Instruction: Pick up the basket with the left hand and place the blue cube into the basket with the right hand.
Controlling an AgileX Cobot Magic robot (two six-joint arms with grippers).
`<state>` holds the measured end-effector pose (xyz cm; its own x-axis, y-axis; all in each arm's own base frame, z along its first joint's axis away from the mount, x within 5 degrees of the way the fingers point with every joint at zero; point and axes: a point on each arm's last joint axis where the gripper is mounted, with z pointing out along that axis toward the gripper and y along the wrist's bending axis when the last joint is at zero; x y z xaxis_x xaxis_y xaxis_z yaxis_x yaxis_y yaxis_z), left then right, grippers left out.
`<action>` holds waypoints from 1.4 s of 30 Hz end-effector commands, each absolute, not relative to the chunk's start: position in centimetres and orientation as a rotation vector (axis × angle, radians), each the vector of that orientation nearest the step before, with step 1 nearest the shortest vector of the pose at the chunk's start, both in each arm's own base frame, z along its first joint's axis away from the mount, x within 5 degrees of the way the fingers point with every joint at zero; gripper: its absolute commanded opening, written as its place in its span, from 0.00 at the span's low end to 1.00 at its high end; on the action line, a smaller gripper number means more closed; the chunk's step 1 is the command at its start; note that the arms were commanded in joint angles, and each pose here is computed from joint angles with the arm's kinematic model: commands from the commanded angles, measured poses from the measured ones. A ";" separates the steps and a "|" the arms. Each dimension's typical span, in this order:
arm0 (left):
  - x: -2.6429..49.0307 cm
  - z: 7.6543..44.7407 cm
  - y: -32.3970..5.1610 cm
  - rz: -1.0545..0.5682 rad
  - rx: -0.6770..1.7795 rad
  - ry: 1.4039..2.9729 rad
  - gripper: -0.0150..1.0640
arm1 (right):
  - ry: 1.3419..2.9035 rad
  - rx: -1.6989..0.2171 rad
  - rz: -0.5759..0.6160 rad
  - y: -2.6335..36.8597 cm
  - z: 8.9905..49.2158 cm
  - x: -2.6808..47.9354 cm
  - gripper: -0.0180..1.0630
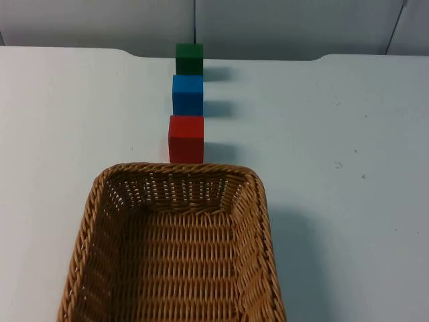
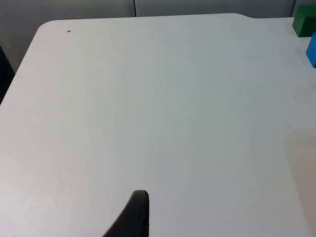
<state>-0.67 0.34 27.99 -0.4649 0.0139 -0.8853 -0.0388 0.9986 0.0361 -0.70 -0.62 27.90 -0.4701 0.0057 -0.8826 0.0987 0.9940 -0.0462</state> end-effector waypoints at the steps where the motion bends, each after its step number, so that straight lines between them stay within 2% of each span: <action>1: -0.7 27.9 0.3 0.055 -0.020 2.049 0.91 | 2.050 0.075 -0.115 -0.6 27.8 -0.7 0.98; 8: -0.3 28.5 -0.4 -0.082 -0.066 2.065 0.91 | 2.050 0.075 -0.115 -0.6 27.8 -0.7 0.98; 16: 1.3 31.8 -0.4 -0.068 -0.041 2.068 0.91 | 2.050 0.075 -0.115 -0.6 27.8 -0.7 0.98; 21: 3.9 33.1 -0.5 -0.086 -0.042 2.123 0.91 | 2.050 0.075 -0.115 -0.6 27.8 -0.7 0.98; 25: 7.4 34.1 -1.3 -0.179 0.029 2.152 0.91 | 2.050 0.075 -0.115 -0.6 27.8 -0.7 0.98; 29: 10.2 33.7 -1.9 -0.256 0.093 2.212 0.91 | 2.050 0.075 -0.115 -0.6 27.8 -0.7 0.98; 31: 12.7 32.6 -2.4 -0.328 0.135 2.297 0.91 | 2.050 0.075 -0.115 -0.6 27.8 -0.7 0.98; 36: 15.9 30.7 -3.3 -0.464 0.192 2.399 0.91 | 2.050 0.075 -0.115 -0.6 27.8 -0.7 0.98; 42: 18.8 28.1 -3.7 -0.556 0.215 2.518 0.91 | 2.050 0.077 -0.114 -0.6 27.8 -0.7 0.98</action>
